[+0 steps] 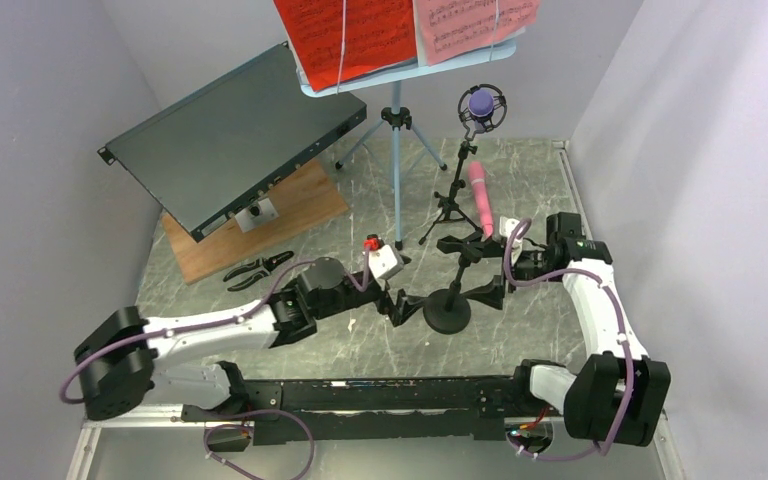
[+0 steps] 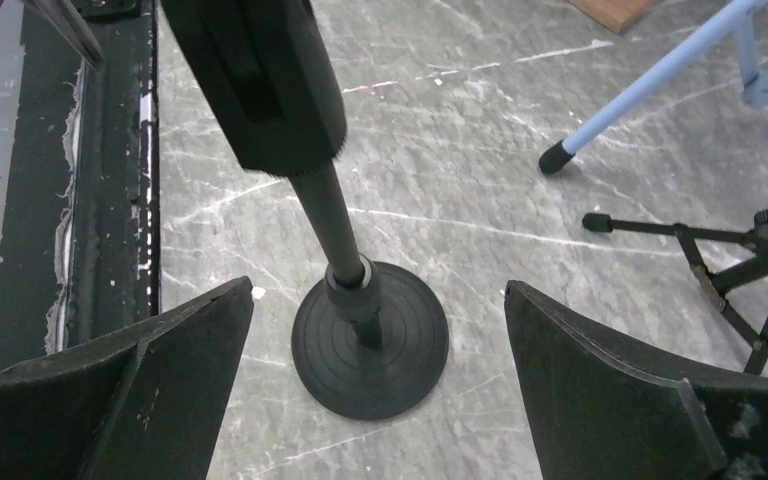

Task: Pack up the instrument practice props
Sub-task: Pick up the microphone stand at the center of the board.

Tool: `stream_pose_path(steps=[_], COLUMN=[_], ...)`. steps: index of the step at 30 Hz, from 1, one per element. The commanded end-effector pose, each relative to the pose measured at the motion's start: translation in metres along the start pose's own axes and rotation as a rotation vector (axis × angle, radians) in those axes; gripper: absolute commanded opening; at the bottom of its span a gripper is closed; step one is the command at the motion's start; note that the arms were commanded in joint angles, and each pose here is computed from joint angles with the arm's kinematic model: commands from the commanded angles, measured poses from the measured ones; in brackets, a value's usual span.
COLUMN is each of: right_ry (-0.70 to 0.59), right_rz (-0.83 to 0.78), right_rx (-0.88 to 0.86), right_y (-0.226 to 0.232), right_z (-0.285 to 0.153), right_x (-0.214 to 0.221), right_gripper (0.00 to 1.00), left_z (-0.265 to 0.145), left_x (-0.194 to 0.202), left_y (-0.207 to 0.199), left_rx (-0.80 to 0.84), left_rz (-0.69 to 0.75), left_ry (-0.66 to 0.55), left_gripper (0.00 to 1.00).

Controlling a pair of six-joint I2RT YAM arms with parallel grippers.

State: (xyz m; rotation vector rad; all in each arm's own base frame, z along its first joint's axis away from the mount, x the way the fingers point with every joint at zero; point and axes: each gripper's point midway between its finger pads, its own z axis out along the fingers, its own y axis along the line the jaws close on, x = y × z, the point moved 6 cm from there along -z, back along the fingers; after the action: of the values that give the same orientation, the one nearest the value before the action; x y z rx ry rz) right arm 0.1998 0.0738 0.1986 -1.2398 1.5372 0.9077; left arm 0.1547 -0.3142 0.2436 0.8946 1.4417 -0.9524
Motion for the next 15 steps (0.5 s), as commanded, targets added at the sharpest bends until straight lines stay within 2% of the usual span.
stream_pose_path(steps=[1, 7, 15], right_ry=[-0.017, -0.023, -0.037], right_rz=[-0.043, -0.045, -0.051], right_rx=[0.012, 0.019, -0.002], right_y=[-0.001, 0.000, 0.003], right_z=[-0.008, -0.010, -0.006], right_x=[0.005, 0.013, 0.020], right_gripper=[0.99, 0.99, 0.99], left_z=[0.025, 0.063, 0.087], left_x=[-0.017, 0.000, 0.023], left_y=[0.007, 0.006, 0.006], left_rx=[0.002, 0.063, 0.113], left_rz=[0.170, 0.166, 0.098], left_ry=[-0.187, -0.193, -0.179], left_gripper=[0.99, 0.99, 0.89])
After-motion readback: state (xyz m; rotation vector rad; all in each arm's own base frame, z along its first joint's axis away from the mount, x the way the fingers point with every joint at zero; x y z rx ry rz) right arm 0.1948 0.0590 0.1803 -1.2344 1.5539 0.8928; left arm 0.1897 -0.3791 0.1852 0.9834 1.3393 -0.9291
